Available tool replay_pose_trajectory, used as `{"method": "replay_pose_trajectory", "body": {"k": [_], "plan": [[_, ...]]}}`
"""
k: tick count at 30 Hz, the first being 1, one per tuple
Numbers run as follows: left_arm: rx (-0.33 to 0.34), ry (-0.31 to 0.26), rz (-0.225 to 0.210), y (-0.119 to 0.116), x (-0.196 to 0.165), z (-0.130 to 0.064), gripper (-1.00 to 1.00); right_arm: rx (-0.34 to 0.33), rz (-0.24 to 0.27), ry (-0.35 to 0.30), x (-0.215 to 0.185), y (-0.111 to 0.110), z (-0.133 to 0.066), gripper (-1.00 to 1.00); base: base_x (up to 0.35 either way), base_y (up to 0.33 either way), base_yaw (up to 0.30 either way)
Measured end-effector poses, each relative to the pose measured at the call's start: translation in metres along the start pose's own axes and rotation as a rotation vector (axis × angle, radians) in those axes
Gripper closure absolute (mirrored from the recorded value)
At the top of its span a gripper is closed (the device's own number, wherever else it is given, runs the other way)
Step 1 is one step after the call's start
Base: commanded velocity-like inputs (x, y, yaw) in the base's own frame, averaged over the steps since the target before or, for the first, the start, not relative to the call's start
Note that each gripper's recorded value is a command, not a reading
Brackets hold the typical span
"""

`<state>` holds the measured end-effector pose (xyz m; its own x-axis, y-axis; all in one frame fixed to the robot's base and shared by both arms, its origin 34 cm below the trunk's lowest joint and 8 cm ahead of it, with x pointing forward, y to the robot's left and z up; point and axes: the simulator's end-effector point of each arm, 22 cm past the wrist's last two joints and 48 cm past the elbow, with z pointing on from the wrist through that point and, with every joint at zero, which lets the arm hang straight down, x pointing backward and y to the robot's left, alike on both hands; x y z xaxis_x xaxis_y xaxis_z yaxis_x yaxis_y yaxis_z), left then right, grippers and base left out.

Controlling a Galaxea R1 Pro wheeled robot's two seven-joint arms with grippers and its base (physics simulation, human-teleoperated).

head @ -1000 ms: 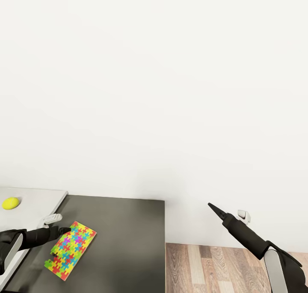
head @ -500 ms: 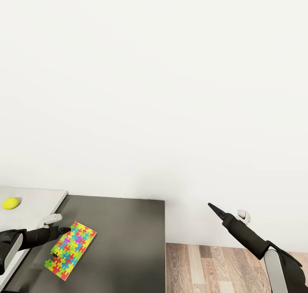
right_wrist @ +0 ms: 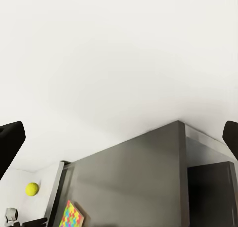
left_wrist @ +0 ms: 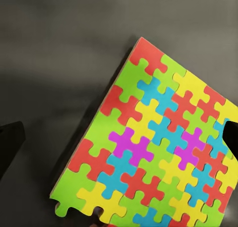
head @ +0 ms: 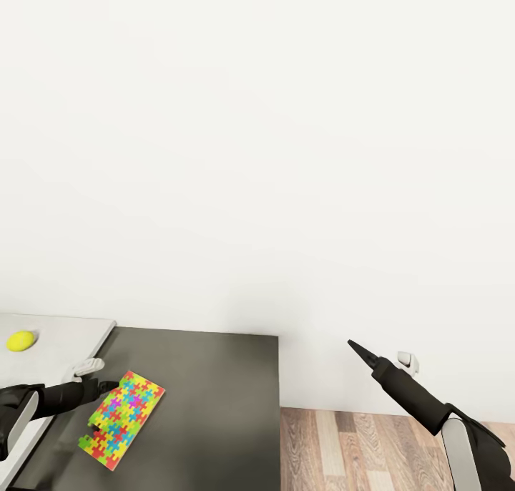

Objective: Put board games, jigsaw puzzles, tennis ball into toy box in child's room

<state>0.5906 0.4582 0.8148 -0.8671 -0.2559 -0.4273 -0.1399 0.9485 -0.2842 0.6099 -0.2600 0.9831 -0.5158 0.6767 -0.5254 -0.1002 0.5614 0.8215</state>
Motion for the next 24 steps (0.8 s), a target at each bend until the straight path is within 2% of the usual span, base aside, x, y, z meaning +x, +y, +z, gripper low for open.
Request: {"method": "replay_pose_trajectory", "body": {"k": [24], "plan": [[0.001, 0.000, 0.000, -0.0003, 0.0001, 0.0002, -1.00, -0.004, 0.001, 0.001, 0.0001, 0.0007, -0.0001, -1.00, 0.000, 0.002, 0.000]]}}
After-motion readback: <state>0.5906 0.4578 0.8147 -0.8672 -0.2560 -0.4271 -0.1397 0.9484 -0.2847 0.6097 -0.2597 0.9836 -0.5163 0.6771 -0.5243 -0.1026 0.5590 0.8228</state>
